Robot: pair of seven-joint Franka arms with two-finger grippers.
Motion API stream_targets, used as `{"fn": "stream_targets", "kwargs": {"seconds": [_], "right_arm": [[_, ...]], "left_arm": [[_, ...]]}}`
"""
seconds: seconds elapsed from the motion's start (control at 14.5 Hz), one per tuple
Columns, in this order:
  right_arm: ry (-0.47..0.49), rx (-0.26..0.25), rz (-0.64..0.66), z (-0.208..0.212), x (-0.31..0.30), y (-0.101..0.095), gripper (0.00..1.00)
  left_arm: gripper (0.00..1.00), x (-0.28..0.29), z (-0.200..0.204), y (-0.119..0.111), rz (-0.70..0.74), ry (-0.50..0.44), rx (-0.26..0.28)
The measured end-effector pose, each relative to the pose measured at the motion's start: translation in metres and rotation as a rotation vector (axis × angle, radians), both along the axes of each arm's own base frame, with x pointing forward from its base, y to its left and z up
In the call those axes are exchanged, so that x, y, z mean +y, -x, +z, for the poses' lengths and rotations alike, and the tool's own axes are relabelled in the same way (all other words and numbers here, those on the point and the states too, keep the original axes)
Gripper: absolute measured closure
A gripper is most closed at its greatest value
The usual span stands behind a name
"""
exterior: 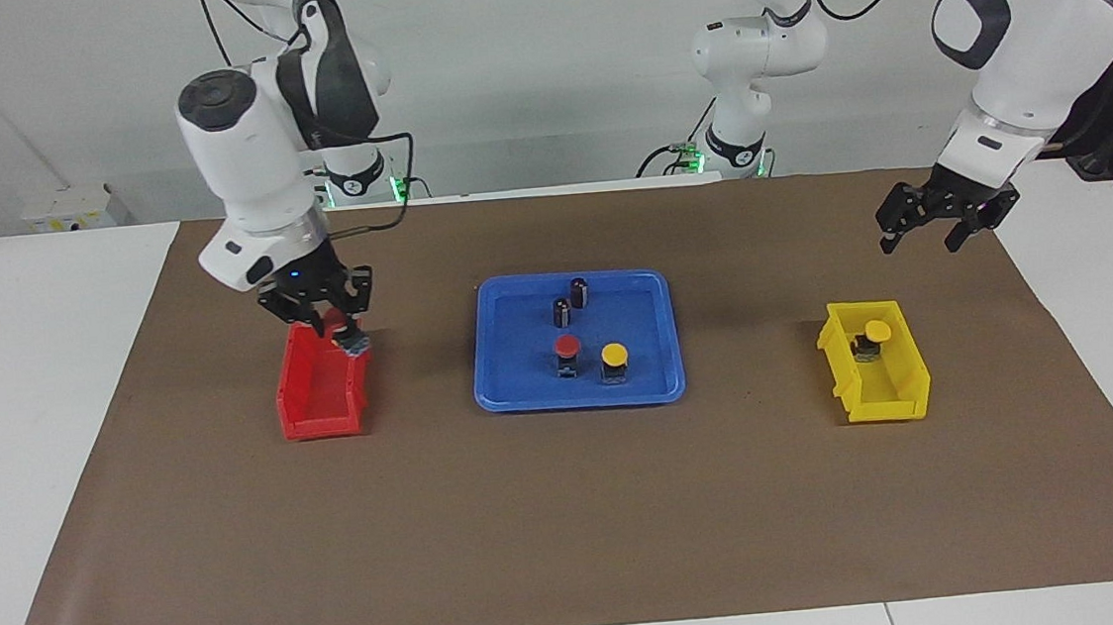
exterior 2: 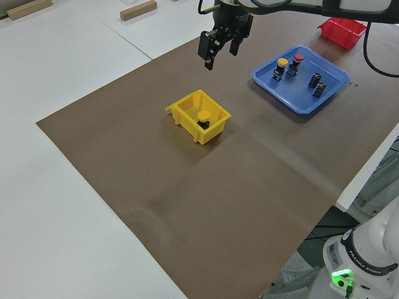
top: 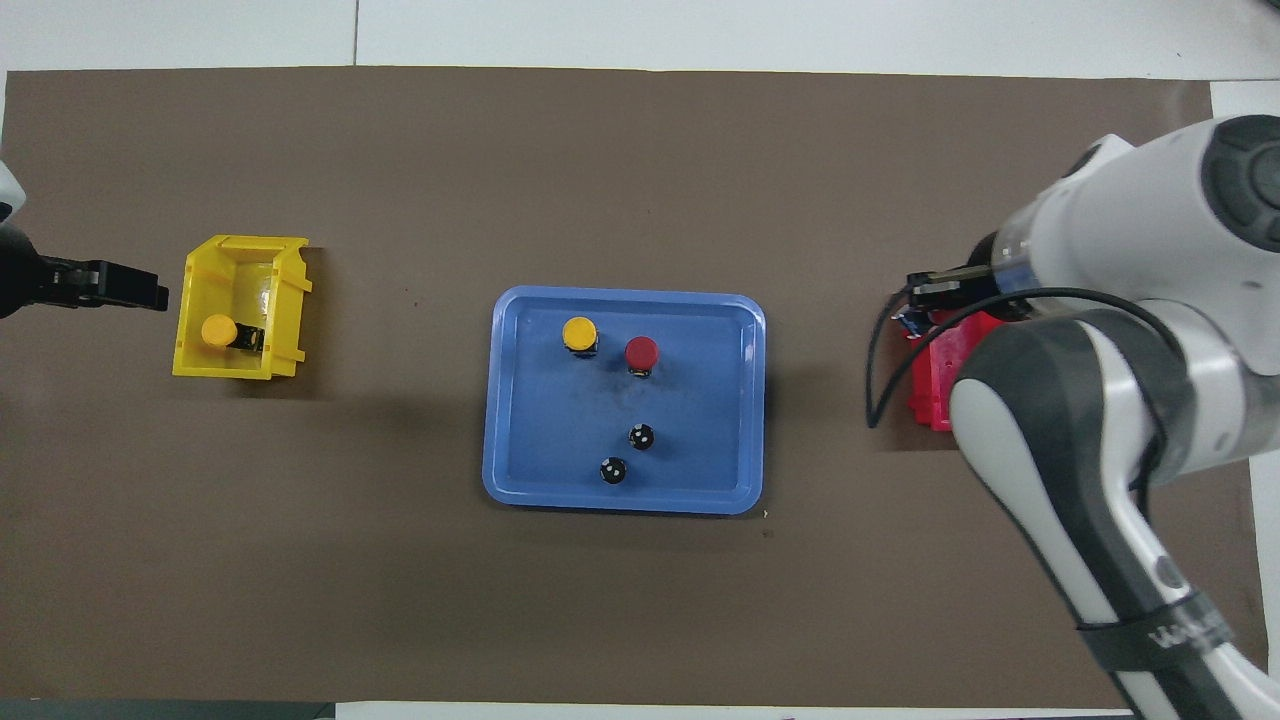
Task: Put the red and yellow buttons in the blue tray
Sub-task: 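Place the red button in the tray while the left gripper grasps a yellow button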
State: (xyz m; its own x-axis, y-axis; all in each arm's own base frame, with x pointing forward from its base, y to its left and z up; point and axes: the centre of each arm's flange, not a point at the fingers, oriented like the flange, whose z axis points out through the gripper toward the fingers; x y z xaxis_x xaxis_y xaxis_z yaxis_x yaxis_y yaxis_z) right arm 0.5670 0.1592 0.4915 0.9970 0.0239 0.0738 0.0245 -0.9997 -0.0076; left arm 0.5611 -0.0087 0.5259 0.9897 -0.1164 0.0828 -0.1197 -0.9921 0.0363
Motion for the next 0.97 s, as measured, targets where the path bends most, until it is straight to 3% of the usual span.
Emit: {"fn": "stream_targets", "kwargs": {"seconds": [0.07,0.21,0.34,0.62,0.97], "right_arm": [[-0.016,-0.014,-0.036,-0.014,0.042,0.003,0.59],[-0.041,-0.024,-0.079,-0.047,0.111,0.013,0.59],[-0.038,-0.003,-0.086,-0.075,0.140,0.020,0.59],[-0.036,-0.001,-0.102,-0.110,0.143,0.021,0.59],[-0.016,0.005,-0.095,-0.139,0.138,0.026,0.58]], "left_arm": [[0.32,0.006,-0.021,-0.003,0.013,-0.002,-0.009],[0.33,0.015,-0.059,-0.006,0.033,-0.007,-0.021],[0.33,0.017,-0.086,-0.007,0.040,-0.011,-0.030],[0.33,0.015,-0.130,-0.007,0.042,-0.017,-0.040],[0.33,0.015,-0.156,0.004,0.043,-0.019,-0.025]]}}
